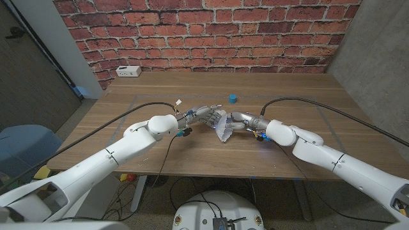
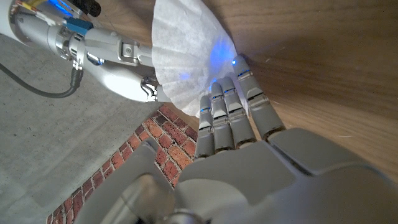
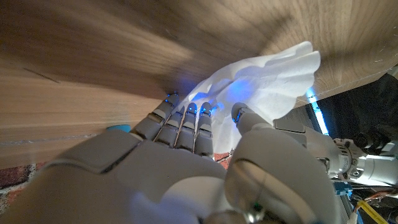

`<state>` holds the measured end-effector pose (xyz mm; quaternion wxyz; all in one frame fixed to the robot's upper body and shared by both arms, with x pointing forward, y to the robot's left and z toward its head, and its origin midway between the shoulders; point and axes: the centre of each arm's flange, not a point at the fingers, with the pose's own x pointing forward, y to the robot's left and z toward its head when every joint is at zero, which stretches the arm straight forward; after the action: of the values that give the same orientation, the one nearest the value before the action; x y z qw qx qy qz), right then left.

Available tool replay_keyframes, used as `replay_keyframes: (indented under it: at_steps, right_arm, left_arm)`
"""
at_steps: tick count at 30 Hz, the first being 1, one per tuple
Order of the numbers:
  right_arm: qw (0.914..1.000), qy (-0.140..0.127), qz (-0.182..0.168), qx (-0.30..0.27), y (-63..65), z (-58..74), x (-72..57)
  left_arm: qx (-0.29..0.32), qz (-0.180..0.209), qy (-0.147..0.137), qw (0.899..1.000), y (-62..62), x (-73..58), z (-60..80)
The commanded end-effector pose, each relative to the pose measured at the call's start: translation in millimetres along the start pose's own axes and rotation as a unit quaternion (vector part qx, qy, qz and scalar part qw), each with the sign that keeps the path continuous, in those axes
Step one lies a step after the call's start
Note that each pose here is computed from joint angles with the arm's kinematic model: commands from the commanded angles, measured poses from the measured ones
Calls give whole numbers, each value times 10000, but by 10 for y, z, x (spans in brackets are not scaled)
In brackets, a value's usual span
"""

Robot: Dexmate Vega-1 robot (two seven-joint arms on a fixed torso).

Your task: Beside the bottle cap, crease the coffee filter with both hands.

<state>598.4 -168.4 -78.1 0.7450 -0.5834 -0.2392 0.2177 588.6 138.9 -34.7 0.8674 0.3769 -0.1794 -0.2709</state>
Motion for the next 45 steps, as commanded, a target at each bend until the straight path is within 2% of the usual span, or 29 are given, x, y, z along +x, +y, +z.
replay_keyframes:
  at_steps: [1, 9, 22, 29, 32, 37, 40, 45]
  right_arm:
    - [9998, -37, -164, 68, -54, 29, -131]
    - [9994, -34, -325, 66, -136, 35, -278]
    - [9950, 254, -958, 142, -307, -120, -606]
    - [9942, 255, -1019, 229, -308, -165, -656]
    - [9945, 274, -969, 273, -281, -205, -648]
    - [9949, 225, -979, 61, -240, -208, -663]
    - [9968, 176, -778, 68, -211, -176, -647]
    - [9983, 144, -542, -173, -148, -77, -588]
  left_arm:
    - [456, -232, 408, 9979, -58, 46, 42]
    - [624, -212, 692, 9954, -64, 100, 48]
    - [880, -290, 807, 9924, -71, 249, 156]
    - [1161, -388, 1206, 9851, -51, 312, 227]
    - [1202, -352, 1020, 9869, -50, 317, 281]
    - [1100, 161, 519, 9924, -37, 232, 384]
    - [976, 400, 394, 9936, -3, 180, 407]
    - [877, 488, 345, 9944, 12, 155, 407]
